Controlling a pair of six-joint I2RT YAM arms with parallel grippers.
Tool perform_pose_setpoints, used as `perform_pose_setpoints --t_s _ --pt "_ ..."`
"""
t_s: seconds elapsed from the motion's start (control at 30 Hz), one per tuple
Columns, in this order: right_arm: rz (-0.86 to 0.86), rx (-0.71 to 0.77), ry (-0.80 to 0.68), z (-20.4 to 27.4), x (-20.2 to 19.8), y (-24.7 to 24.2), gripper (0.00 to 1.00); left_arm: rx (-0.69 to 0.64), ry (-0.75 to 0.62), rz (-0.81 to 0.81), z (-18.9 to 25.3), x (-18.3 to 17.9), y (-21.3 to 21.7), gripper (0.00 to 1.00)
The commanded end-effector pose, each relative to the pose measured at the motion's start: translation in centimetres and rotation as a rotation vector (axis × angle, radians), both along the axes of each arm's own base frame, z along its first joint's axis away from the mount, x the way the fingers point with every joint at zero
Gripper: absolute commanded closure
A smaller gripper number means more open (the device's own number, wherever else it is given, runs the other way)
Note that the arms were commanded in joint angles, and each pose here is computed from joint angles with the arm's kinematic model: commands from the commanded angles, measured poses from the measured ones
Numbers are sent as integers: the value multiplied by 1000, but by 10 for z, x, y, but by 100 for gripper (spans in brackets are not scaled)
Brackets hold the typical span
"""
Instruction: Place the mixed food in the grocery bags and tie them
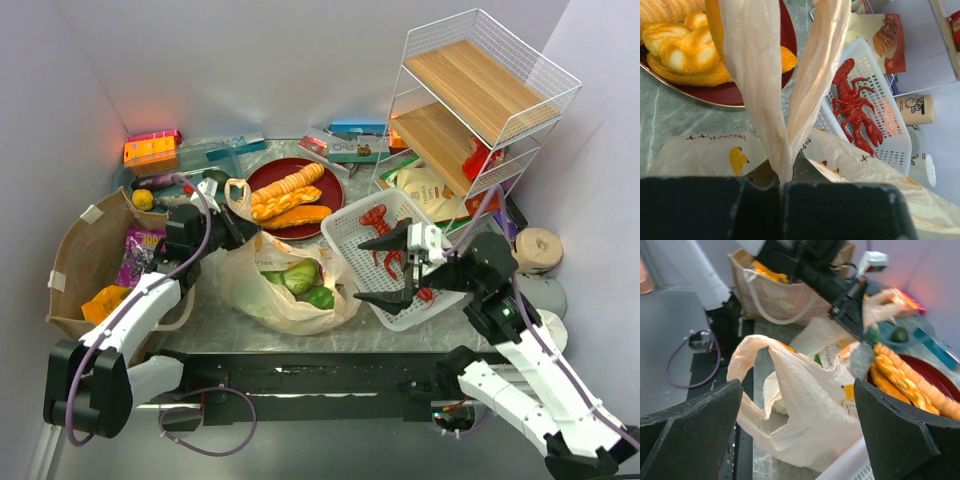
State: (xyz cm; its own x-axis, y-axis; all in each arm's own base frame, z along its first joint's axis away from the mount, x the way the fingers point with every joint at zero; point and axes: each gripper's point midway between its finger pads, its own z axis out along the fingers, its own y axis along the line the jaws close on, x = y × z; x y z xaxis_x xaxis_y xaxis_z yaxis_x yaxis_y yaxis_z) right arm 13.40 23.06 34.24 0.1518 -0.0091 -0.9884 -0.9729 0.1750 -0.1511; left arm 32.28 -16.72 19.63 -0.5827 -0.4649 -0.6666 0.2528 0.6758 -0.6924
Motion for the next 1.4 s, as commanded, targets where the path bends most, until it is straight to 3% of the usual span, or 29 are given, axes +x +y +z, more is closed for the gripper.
perform_pose_setpoints --t_s 0.0,0.5,0.9,1.0,1.1,1.13,1.2,1.27,1.37 --pt "168 41 -145 35 -17 13 1 -5 -64 -28 20 13 -3 99" --pt "392 -72 -72 12 -41 58 0 -5 -42 -49 15 14 -5 99" --pt "307 -181 -19 -30 -28 62 1 -7 -48 -52 19 12 -5 99" --pt "256 -203 -8 -36 -19 62 5 -8 -53 -52 21 12 -5 99" --pt "196 -225 15 -37 -9 60 35 -6 -61 -45 25 11 -4 99" --pt "138 -229 32 -35 -1 59 61 -4 -67 -41 26 11 -3 99" --pt "79 -221 17 -22 7 55 100 -6 -75 -38 32 9 0 99" --pt "18 -187 16 2 11 49 100 -16 -96 -49 46 8 0 99" --pt "-66 -23 -58 74 8 33 100 -13 -159 -51 79 4 4 99"
